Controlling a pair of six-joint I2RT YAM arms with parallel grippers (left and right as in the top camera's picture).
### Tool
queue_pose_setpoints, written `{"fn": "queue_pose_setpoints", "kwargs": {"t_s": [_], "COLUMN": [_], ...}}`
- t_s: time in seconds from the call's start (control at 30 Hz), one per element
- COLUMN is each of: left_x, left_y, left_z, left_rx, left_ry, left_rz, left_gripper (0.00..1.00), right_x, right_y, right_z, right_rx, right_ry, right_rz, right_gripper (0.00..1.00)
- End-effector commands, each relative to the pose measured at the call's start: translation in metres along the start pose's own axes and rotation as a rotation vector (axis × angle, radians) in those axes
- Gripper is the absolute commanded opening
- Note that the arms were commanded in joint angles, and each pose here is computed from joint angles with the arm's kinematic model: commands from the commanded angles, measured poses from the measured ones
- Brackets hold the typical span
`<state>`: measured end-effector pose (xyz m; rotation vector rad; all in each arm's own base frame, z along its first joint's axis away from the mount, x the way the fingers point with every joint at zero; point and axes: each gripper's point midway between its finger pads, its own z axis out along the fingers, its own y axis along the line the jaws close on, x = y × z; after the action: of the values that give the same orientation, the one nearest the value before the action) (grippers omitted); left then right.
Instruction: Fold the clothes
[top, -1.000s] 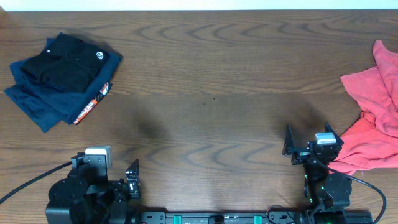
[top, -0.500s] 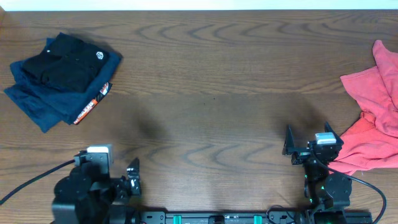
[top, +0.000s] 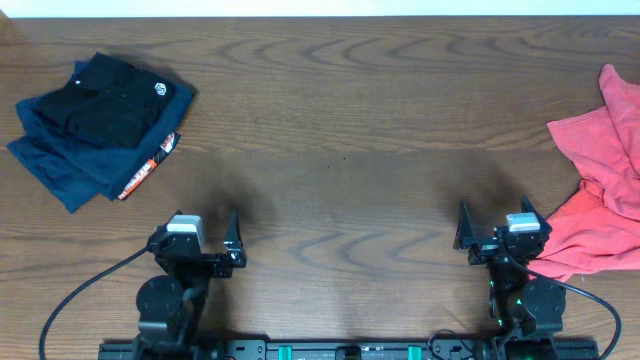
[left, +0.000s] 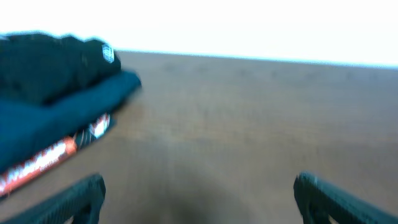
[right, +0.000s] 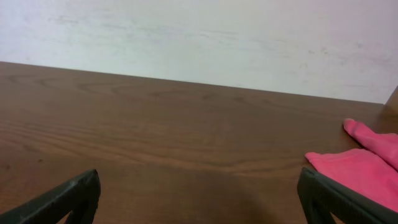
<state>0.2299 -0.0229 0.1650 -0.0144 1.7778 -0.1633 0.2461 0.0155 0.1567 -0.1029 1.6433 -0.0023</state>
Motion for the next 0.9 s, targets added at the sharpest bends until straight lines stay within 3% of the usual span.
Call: {"fn": "queue_pose_setpoints", "kwargs": {"t_s": [0.0,0.1,0.17,0.87], "left_x": [0.002,0.011,0.024,0.023], "left_y": [0.003,0.003,0.005,0.004], "left_z": [0.009,0.017,0.018,0.018], "left_rx": [-0.006,0.005,-0.003,-0.002], "left_ry": [-0.074,-0.108,-0.053,-0.057], "left_rz": [0.018,0.017,0.016,0.017], "left_gripper": [0.98,0.98,0.98,0.98], "right_x": [0.001,0.000,0.001,0.000], "right_y": [-0.003,-0.003,-0.003,-0.003], "right_z": [0.000,0.000,0.000,0.000], "right_rx": [0.008,0.008,0.008,0.008], "right_ry": [0.001,0.001,0.001,0.001], "right_rz": [-0.012,-0.012,-0.011,-0.011], "right_gripper": [0.99,0.99,0.99,0.99]}}
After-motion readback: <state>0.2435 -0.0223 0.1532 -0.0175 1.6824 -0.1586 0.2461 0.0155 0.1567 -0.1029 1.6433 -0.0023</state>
